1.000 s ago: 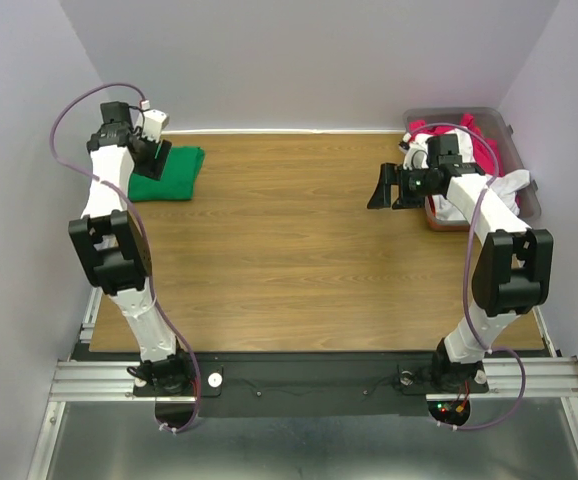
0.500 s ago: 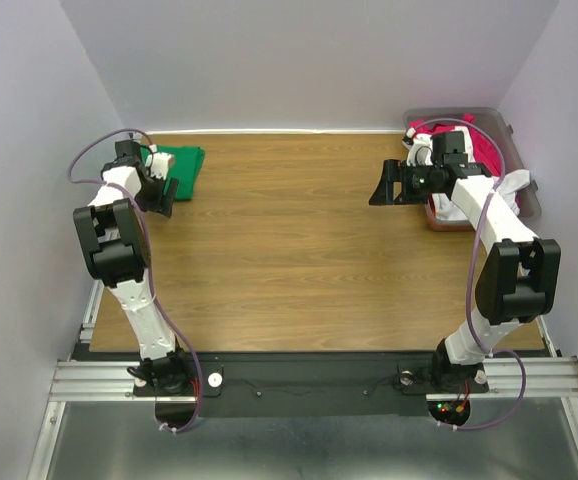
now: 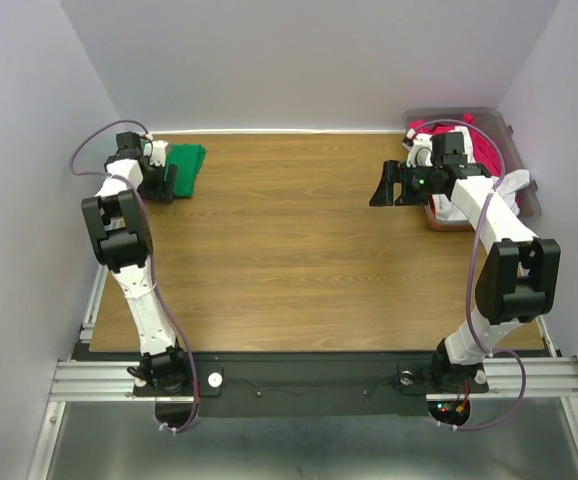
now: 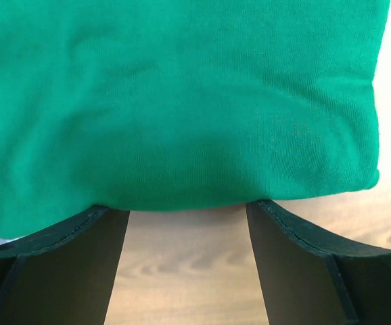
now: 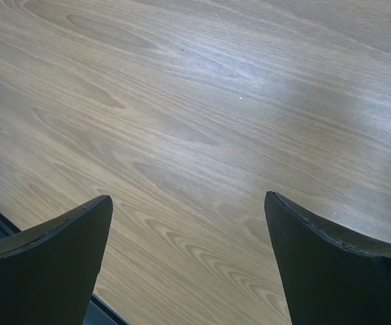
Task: Fold and stack the t-shirts
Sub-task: Neatly place the folded tshirt to the corner, then reset both grippers
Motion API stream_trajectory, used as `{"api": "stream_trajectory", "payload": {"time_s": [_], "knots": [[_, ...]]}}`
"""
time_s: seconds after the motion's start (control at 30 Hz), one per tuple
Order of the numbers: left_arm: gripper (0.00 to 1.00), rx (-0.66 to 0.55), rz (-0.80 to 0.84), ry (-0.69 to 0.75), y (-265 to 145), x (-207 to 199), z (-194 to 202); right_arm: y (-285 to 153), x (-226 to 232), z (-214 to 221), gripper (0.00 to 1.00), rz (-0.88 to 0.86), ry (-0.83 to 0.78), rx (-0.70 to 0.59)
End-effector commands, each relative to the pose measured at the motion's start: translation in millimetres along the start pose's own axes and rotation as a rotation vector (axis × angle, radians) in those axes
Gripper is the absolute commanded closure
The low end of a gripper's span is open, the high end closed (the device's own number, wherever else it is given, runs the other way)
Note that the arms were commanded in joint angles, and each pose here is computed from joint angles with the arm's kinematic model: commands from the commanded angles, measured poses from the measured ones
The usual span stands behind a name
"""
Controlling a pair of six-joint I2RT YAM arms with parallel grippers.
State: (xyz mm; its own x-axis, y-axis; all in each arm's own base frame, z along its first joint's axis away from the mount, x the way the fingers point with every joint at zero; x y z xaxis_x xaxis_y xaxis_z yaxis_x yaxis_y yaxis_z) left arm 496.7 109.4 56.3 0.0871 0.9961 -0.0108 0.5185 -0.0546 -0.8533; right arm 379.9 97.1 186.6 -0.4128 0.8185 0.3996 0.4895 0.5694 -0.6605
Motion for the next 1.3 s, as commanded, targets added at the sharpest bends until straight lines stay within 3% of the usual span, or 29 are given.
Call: {"api": "stream_trajectory", "payload": {"time_s": [0.0, 0.5, 0.83, 0.93, 1.03, 1.07, 1.27], "knots": [[0.2, 0.003, 0.029, -0.037, 16.3, -2.3, -5.7, -0.2, -3.1, -0.8, 0.0, 0.009, -0.014, -0.006], [0.21, -0.036, 0.134, -0.155, 40.0, -11.3, -35.7, 11.3, -9.8, 4.6, 0.0, -0.002, 0.007, 0.024], [0.21, -0.059, 0.156, -0.123, 35.1, -17.5, -50.7, 12.5, -9.3, -0.4, 0.0, -0.012, 0.005, 0.019], [0.19, -0.065, 0.17, -0.078, 11.6, -25.1, -52.1, 6.0, -5.5, -8.3, 0.0, -0.01, -0.012, -0.005], [0.09, -0.144, 0.129, -0.033, -37.0, -28.4, -64.5, -4.2, -0.2, -21.3, 0.0, -0.003, -0.037, -0.045], [0.03, -0.21, 0.112, -0.015, -71.6, -29.5, -79.3, -6.5, 1.2, -24.0, 0.0, -0.003, -0.042, -0.052], [0.01, -0.363, 0.117, 0.047, -173.1, -54.8, -105.9, -40.5, 15.6, -44.4, 0.0, 0.047, -0.1, -0.145]]}}
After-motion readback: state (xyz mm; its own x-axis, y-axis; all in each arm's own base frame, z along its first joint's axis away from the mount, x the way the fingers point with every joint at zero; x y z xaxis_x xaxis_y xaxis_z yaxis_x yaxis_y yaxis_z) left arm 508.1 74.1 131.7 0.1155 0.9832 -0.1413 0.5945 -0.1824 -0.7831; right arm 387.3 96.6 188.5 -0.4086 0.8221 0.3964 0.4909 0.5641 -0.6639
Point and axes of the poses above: each gripper's point midway between its finger pads, its own y axis out along the fingers, its own x axis along the line the jaws close on, z = x × y, the point moved 3 cm from there along -y, back along the fingers, and after that the axes turned 6 degrees about -y, right-handed, at the moved point
